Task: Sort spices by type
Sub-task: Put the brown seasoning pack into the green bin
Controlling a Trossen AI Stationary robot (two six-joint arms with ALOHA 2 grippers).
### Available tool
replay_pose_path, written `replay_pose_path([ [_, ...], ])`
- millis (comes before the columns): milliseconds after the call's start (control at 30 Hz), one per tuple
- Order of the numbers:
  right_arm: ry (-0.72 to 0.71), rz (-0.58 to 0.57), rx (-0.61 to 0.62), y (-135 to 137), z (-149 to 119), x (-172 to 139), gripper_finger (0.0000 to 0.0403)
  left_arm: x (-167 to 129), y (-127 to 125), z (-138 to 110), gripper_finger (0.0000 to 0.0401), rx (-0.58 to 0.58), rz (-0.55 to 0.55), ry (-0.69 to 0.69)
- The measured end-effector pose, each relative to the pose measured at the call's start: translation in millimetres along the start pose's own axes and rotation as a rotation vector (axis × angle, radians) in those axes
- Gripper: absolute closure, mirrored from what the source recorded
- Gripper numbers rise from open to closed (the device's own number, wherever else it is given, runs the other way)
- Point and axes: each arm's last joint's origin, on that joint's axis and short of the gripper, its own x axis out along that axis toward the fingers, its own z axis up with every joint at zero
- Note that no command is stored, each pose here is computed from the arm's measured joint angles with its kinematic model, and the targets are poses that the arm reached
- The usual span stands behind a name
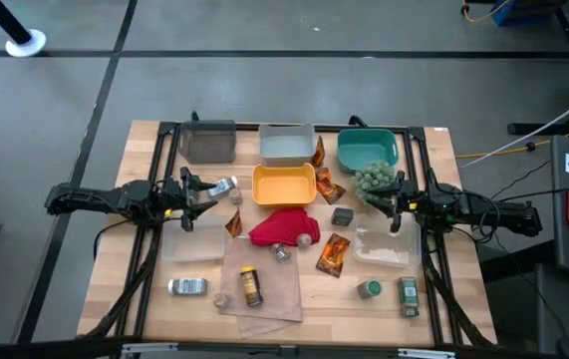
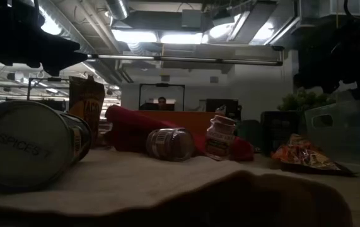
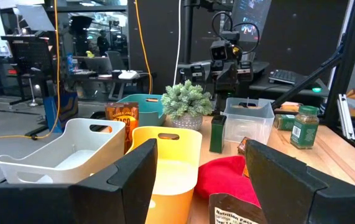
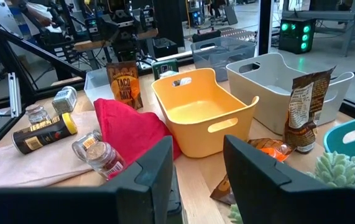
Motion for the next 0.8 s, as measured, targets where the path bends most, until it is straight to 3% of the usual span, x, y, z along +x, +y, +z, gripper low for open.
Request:
replay_pose_path([
  [500, -0.085, 0.010, 0.014, 1.2, 7.2, 0.2, 0.0260, 0.0, 0.0, 0.1, 0.0174, 0.000, 0.000, 0.000],
  [800, -0.117, -0.101, 0.129, -2.1, 9.0, -0.4, 0.0240, 0.0, 0.0, 0.0, 0.0174, 0.000, 0.000, 0.000],
])
